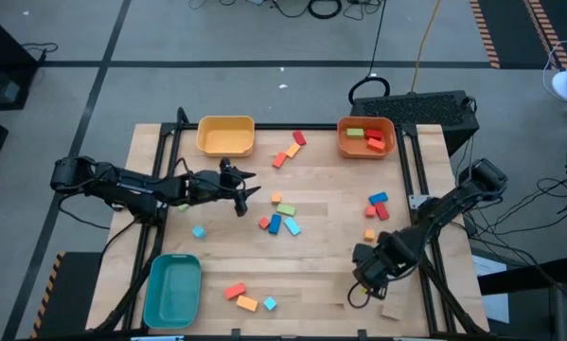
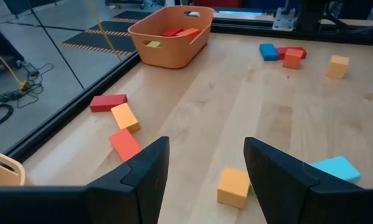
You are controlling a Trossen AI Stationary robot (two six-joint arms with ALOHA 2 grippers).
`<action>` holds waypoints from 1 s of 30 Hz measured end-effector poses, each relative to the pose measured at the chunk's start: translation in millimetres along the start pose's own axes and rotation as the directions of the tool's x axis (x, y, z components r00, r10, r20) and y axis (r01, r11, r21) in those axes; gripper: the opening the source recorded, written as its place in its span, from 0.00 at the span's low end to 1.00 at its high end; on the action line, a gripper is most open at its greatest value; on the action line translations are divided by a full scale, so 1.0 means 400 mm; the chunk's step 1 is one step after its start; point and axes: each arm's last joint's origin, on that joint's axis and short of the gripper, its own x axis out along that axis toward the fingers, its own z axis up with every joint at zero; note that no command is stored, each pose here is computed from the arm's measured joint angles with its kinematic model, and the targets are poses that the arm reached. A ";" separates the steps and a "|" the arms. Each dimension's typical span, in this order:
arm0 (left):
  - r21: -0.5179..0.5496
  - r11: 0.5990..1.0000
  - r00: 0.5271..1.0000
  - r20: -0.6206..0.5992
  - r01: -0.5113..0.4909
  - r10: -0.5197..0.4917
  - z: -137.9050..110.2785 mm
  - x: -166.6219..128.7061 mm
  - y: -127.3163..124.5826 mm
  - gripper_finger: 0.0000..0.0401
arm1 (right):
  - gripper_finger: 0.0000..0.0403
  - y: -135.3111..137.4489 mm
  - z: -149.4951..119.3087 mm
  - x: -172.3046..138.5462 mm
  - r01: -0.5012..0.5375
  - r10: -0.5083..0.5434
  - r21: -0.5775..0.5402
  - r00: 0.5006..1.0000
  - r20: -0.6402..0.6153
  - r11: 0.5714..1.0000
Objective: Sort blocks by size
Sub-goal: Put the large white block into the orange bin
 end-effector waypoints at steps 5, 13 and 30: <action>0.026 1.000 1.000 0.012 -0.009 0.008 0.003 0.001 0.003 0.52 | 0.46 0.017 -0.030 0.005 -0.021 0.024 0.061 0.999 -0.045 0.998; 0.092 0.996 0.999 0.049 -0.016 0.011 0.012 0.001 0.003 0.52 | 0.46 0.073 -0.071 0.010 -0.167 0.180 0.164 0.981 -0.068 0.972; 0.165 0.986 0.992 0.123 -0.038 0.018 0.031 0.001 0.011 0.52 | 0.46 0.167 -0.105 0.072 -0.089 0.157 0.311 0.967 -0.202 0.946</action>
